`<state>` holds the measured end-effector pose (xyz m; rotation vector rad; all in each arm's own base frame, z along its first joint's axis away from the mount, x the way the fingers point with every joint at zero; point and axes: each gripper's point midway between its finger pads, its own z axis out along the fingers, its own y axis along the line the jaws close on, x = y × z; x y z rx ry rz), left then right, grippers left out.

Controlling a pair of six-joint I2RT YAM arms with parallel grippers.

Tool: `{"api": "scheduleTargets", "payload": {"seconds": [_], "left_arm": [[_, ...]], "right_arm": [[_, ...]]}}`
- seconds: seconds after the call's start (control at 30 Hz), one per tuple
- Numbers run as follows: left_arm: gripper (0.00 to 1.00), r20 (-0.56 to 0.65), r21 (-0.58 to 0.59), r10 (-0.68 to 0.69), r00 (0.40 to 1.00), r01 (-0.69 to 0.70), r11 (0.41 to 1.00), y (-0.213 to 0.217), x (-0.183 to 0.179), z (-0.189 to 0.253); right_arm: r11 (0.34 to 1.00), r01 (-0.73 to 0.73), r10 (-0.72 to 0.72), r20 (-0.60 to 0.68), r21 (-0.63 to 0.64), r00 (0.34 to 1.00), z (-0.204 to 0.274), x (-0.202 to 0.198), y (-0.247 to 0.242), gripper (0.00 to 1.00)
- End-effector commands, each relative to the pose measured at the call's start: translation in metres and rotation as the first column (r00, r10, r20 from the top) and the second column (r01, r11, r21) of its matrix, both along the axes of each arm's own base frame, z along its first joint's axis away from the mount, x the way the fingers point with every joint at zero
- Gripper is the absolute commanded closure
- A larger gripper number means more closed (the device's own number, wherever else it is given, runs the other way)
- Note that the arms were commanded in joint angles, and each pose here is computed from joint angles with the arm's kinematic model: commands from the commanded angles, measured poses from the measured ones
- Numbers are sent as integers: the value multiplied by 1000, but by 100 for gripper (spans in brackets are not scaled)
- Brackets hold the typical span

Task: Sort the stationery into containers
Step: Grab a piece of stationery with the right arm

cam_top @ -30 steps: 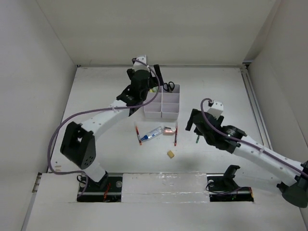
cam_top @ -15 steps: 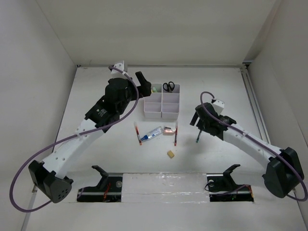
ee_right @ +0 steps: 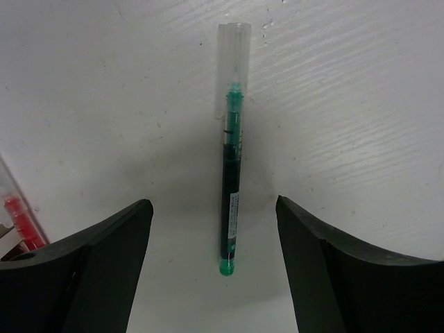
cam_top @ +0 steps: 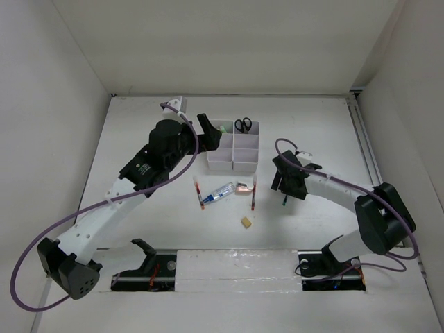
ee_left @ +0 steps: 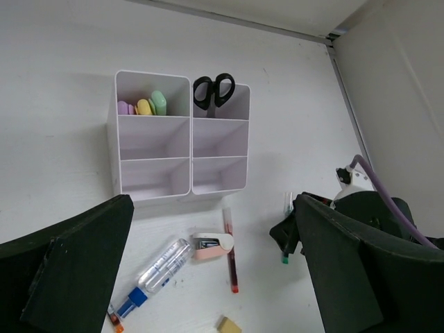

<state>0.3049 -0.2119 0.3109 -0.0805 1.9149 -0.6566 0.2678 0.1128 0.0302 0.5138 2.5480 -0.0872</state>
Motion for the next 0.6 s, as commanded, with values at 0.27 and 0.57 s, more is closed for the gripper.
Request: {"api": "scheduleTargets", "payload": {"seconds": [0.27, 0.57], "left_arm": [[0, 36, -3, -6, 999, 6, 1000, -1, 3, 8], [0, 60, -12, 24, 998, -23, 1000, 7, 1, 25]], "right_arm": [[998, -30, 33, -36, 64, 999, 0, 7, 1, 26], [995, -66, 74, -119, 70, 990, -10, -2, 1, 70]]}}
